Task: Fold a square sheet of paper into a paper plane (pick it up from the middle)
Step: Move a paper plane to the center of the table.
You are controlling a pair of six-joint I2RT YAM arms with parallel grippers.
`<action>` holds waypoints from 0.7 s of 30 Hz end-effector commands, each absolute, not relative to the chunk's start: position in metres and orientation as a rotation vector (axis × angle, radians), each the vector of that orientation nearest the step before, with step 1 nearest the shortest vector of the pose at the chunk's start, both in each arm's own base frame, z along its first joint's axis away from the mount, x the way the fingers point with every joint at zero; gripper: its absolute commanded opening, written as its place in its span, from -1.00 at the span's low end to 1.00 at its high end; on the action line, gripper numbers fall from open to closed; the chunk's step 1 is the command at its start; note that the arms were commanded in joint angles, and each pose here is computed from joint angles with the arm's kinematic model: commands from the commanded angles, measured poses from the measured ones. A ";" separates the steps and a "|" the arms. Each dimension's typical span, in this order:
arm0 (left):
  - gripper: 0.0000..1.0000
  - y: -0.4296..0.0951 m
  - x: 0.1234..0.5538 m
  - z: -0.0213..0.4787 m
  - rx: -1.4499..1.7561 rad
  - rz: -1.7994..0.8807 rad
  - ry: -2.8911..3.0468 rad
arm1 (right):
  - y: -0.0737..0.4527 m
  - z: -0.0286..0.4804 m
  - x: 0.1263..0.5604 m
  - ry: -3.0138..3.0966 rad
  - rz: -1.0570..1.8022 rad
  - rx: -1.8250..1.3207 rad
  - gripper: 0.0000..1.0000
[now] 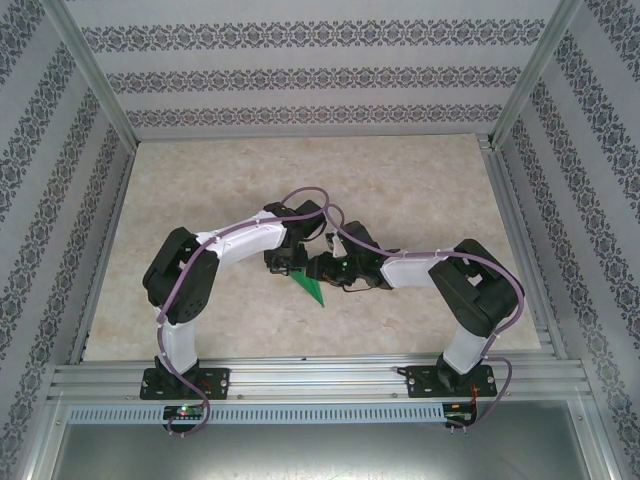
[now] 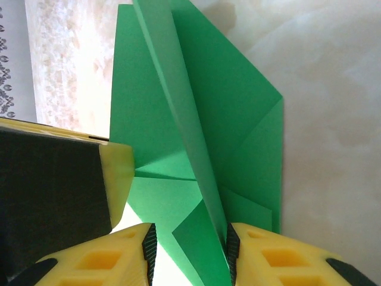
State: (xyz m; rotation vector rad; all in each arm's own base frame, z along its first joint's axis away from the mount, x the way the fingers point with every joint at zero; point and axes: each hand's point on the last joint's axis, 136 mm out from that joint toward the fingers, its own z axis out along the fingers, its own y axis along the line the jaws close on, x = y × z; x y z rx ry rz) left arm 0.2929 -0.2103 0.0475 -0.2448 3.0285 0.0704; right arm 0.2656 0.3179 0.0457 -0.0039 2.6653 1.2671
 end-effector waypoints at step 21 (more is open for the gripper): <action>-0.47 -0.206 0.294 0.051 -0.281 0.030 3.000 | 0.323 0.043 0.273 2.649 1.244 -0.084 -0.19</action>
